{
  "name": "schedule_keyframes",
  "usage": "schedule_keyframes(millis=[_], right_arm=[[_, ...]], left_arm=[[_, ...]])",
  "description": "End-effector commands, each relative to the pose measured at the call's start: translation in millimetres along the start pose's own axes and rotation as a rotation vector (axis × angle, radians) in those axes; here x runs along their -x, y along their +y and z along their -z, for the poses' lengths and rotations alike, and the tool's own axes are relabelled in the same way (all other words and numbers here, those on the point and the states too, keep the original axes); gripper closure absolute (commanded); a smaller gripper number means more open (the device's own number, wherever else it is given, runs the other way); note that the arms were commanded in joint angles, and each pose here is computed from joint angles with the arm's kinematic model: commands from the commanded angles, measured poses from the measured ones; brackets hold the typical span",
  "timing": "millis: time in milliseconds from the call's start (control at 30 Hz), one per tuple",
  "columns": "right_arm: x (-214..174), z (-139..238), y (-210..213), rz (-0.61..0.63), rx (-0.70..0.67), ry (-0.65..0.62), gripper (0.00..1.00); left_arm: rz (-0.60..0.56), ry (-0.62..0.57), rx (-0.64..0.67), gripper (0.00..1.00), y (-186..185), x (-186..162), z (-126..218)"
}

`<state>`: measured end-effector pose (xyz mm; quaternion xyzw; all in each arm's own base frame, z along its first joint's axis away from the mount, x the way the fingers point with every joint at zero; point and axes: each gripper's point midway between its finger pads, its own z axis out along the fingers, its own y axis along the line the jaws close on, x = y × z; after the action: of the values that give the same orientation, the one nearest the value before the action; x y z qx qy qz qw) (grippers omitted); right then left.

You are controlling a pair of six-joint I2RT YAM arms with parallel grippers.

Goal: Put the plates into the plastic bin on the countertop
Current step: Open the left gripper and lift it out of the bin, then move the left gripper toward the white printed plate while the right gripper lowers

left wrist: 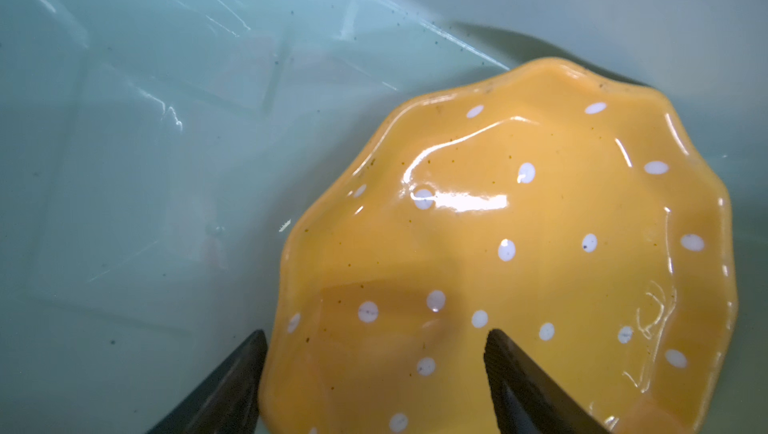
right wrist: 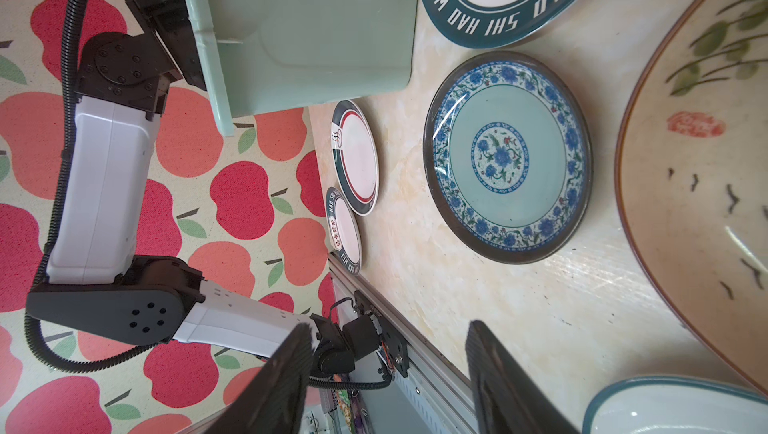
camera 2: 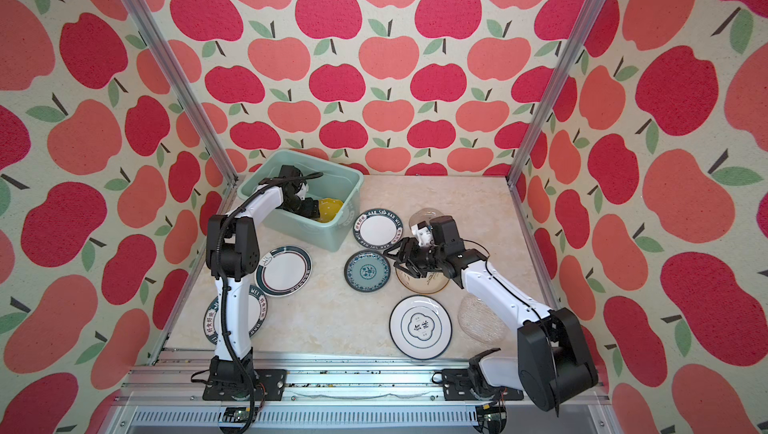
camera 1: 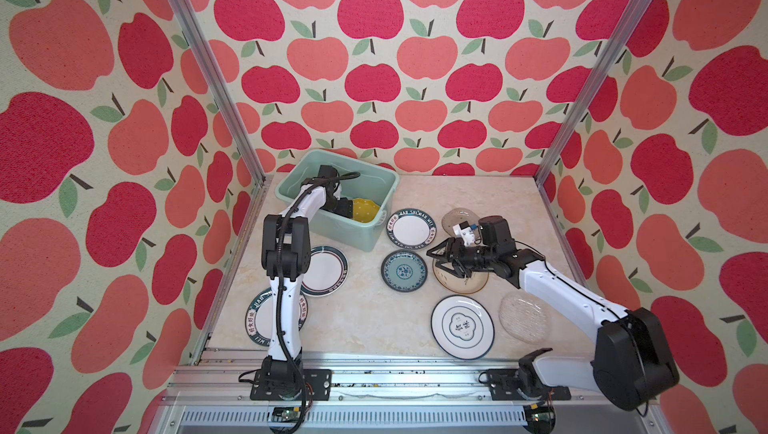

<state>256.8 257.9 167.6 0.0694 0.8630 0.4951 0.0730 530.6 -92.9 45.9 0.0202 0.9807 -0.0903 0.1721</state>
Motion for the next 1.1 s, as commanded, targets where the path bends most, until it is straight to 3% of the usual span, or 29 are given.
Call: schedule_keyframes(millis=[0,433,467,700,833,900,933,1033,1067], right_arm=[[-0.4,7.8,-1.8,0.034,-0.016,-0.013,0.37],[7.9,45.3,-14.1,0.105,-0.131,-0.080,0.28],[8.3,48.0,-13.8,0.115,-0.138,-0.084,0.28],[5.0,64.8,-5.7,0.197,-0.183,-0.098,0.27],[-1.8,80.5,-8.5,0.215,-0.256,-0.106,0.27],[-7.1,90.7,-13.2,0.221,-0.311,-0.106,0.27],[-11.2,96.1,-16.6,0.222,-0.343,-0.102,0.27],[-23.3,113.2,-33.2,0.217,-0.459,-0.087,0.26],[-27.7,119.0,-40.8,0.207,-0.503,-0.078,0.24]], left_arm=[[0.000,-0.080,0.020,0.14,-0.3,19.8,24.1],[-0.036,-0.369,0.135,0.10,8.3,55.8,102.6],[-0.041,-0.404,0.153,0.04,9.8,58.0,113.1],[-0.072,-0.655,0.224,0.01,5.7,68.7,212.0],[-0.097,-0.703,0.268,0.01,-1.6,47.8,260.9],[-0.011,-0.727,0.348,0.01,9.4,29.2,280.7],[-0.007,-0.727,0.340,0.01,8.6,17.3,288.1],[-0.105,-0.716,0.071,0.01,-29.3,-21.8,304.5],[-0.088,-0.721,0.011,0.01,-36.7,-35.8,312.9]])
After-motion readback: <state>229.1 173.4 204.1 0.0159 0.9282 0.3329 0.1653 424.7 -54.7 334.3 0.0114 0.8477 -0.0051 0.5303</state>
